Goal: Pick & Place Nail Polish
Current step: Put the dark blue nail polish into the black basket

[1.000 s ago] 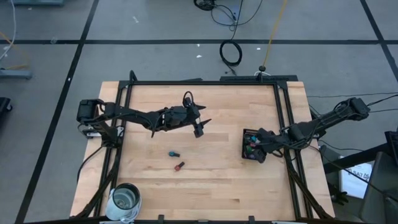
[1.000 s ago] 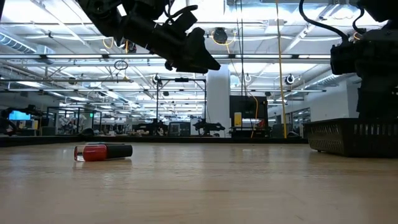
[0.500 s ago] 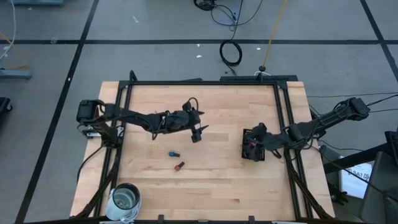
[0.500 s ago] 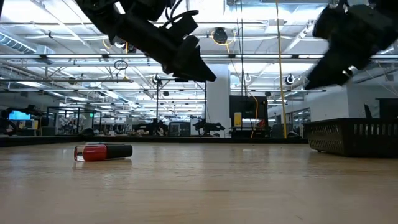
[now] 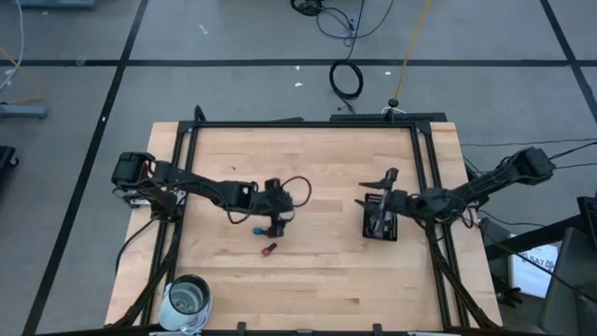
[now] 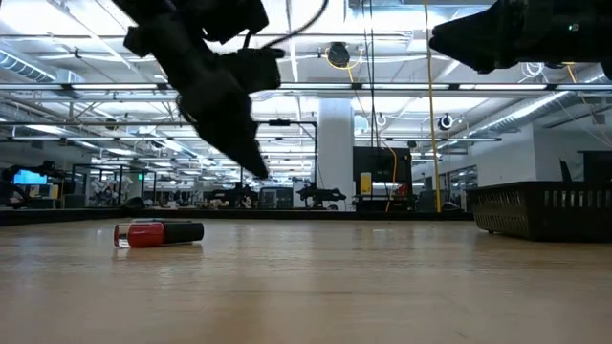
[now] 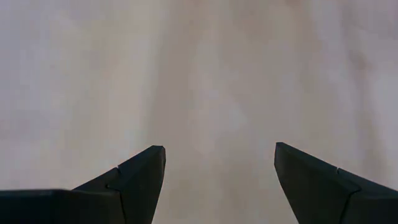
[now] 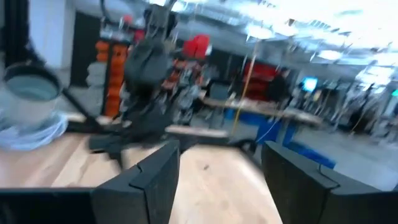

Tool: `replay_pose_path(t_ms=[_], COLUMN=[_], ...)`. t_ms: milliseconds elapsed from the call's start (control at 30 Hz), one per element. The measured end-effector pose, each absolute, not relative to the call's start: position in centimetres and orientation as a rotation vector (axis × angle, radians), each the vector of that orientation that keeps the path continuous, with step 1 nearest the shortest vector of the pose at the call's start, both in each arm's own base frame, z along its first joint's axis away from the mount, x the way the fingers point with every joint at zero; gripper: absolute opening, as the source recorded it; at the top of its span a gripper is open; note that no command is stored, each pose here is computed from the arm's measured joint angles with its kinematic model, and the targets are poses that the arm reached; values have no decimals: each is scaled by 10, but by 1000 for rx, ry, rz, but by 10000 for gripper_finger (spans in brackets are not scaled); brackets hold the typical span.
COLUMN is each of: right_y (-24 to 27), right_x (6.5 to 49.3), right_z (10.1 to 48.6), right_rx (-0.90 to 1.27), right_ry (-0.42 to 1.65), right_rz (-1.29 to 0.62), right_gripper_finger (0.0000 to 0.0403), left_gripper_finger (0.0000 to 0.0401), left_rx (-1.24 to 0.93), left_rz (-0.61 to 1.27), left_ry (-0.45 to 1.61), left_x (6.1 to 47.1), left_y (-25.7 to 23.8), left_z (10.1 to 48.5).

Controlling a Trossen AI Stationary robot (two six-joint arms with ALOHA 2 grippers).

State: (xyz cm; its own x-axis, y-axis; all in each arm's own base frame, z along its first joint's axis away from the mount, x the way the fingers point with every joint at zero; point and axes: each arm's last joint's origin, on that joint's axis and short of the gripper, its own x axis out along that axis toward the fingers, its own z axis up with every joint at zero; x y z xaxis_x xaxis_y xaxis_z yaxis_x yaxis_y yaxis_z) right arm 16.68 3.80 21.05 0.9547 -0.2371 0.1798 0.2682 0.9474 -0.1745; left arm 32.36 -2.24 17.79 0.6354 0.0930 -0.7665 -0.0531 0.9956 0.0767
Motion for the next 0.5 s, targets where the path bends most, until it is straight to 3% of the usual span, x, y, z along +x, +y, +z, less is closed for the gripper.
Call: replay_pose_path(t_ms=[133, 500], right_y=[34, 34], right_x=[163, 164], right_z=[207, 195], right_rx=[-206, -141], right_ry=[-180, -90], right_rz=[-278, -261], right_gripper_finger=[212, 212], left_gripper_finger=[296, 296], left_rx=[-91, 52], left_rz=[-29, -44], left_ry=[1086, 1263], left_x=[311, 292], left_y=[-38, -57], left_z=[178, 161])
